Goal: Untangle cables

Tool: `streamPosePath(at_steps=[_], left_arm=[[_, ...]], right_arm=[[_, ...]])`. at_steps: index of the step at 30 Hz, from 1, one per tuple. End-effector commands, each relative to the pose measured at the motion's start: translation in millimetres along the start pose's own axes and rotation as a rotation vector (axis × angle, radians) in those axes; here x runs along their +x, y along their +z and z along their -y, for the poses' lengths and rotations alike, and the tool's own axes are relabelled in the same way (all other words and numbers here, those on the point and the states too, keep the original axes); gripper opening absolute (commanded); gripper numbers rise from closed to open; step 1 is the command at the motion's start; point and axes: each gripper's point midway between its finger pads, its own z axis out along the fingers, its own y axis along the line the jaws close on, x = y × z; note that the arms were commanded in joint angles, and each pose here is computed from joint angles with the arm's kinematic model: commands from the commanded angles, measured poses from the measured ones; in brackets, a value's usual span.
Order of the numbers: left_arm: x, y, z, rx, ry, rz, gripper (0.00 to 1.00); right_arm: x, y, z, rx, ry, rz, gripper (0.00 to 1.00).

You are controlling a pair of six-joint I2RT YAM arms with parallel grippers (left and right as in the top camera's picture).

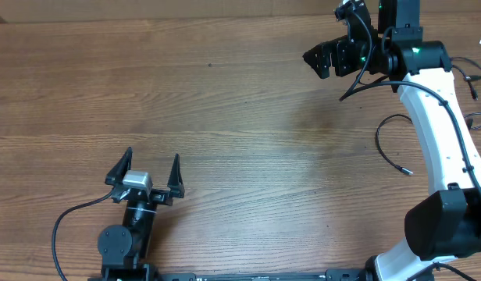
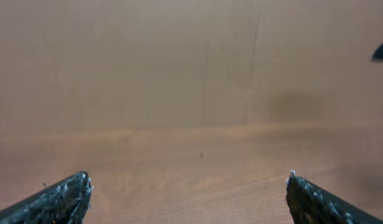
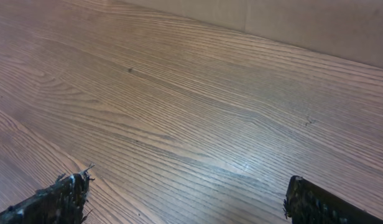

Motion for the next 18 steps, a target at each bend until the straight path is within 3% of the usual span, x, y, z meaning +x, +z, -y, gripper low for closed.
streamPosePath(at_steps=[1,18], left_arm=[[4,-2,-5,-0.026,-0.008,-0.013,1.00],[41,-15,-17,-0.091,-0.039,-0.157,1.00]], right_arm=[[-1,0,0,-0.005,0.003,0.004,1.00],[-1,0,0,-0.005,0.003,0.004,1.00]])
